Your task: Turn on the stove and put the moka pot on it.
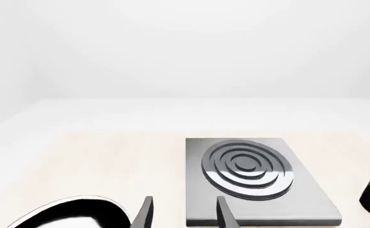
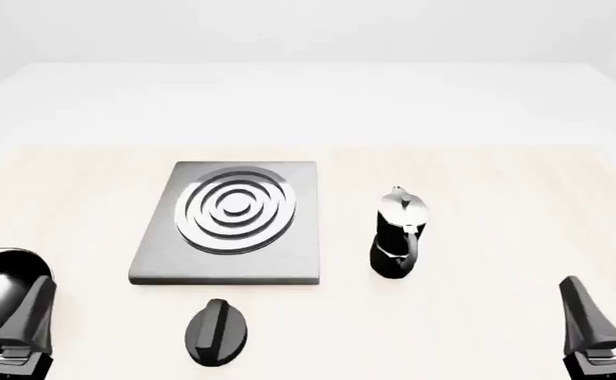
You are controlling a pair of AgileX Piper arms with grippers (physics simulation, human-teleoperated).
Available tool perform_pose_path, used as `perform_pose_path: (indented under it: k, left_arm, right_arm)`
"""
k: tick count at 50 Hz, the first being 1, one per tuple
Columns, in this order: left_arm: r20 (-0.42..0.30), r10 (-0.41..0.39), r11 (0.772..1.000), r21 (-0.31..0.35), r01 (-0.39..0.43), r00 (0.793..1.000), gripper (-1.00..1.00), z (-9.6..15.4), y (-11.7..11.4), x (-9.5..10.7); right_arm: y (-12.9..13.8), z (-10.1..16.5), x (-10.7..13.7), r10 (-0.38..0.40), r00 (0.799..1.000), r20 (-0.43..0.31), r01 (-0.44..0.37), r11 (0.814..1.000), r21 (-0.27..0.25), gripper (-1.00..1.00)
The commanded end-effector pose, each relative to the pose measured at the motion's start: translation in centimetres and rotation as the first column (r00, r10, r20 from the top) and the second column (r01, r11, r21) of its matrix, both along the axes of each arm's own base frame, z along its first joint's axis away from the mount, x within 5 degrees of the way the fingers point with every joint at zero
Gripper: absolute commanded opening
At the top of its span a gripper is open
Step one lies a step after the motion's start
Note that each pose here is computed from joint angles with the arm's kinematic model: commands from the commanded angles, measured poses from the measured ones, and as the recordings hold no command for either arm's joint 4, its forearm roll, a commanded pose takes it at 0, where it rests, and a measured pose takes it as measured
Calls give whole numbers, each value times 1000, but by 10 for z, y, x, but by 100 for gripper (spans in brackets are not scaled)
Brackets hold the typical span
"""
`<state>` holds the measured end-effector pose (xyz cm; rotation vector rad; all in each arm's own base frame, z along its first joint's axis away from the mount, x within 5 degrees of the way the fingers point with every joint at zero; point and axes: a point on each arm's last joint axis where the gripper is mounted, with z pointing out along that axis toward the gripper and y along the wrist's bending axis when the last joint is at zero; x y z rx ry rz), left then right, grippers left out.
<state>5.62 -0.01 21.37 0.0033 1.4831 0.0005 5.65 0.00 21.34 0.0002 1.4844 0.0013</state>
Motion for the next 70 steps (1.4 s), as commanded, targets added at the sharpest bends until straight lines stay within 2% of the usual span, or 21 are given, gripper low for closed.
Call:
perform_pose_path:
  k: [1,15,17,19,21,26,32,36,38,40,45,48,49,51,56,60,61,63,67,69,70]
  left_arm:
    - [7,-8,1000,17,8,1000,100,2,-1,0]
    - [19,-51,998,36,50,999,100,10,-3,-1]
    - [13,-89,994,59,88,996,100,15,-5,-3]
    - [12,-80,995,64,79,997,100,19,-5,-3]
    - [8,-104,991,90,103,995,100,21,-6,-1]
    - [-10,-152,987,41,152,988,100,36,-9,2]
    - [-14,-220,975,19,220,975,100,56,-14,5]
    - [-74,-244,970,-23,243,967,100,65,-19,20]
    - [-103,-268,963,-21,267,958,100,68,-23,28]
    - [-136,-277,960,8,281,951,100,71,-28,38]
    - [-203,-331,941,1,338,922,100,76,-40,55]
    - [-217,-349,934,4,358,912,100,78,-45,60]
    - [-233,-369,926,-2,379,900,100,79,-50,64]
    - [-235,-367,926,1,378,900,100,81,-50,66]
    - [-297,-417,904,-38,425,859,100,79,-66,81]
    - [-321,-430,896,-36,443,844,100,79,-72,86]
    - [-343,-446,887,-49,458,827,100,77,-78,90]
    - [-372,-449,887,-74,456,813,100,74,-83,97]
    - [-401,-459,877,-60,477,793,100,67,-93,106]
    - [-403,-455,876,-42,480,794,100,65,-94,109]
    - [-416,-466,867,-41,496,780,100,63,-99,111]
  right_arm:
    - [0,1,2,3,1000,-3,-3,1000,4,100]
    - [0,1,0,-6,1000,7,6,1000,22,100]
    - [-1,1,0,-7,1000,10,7,1000,23,100]
    - [0,1,0,-6,1000,9,6,1000,23,100]
    - [0,1,0,-5,1000,9,5,1000,24,100]
    - [0,1,0,1,1000,8,-1,1000,24,100]
    - [0,1,0,4,1000,7,-4,1000,20,100]
    - [0,1,-1,9,1000,9,-9,1000,13,100]
    - [1,2,-1,10,1000,11,-10,1000,12,100]
    - [1,2,-1,12,1000,10,-13,1000,10,100]
    - [2,0,0,30,1000,3,-30,999,15,100]
    - [2,0,0,31,1000,3,-31,999,13,100]
    - [2,0,0,30,1000,2,-30,999,11,100]
    - [2,0,1,31,1000,1,-31,999,11,100]
    - [2,2,5,36,999,0,-36,999,8,100]
    - [2,1,3,29,1000,-6,-29,1000,-4,100]
    - [2,0,1,32,999,-6,-32,999,2,100]
    - [2,0,0,35,999,-1,-35,999,4,100]
    - [2,12,-2,33,999,-3,-33,999,7,100]
    - [2,9,-2,32,999,-7,-32,999,12,100]
    - [2,9,-1,32,999,-8,-32,999,15,100]
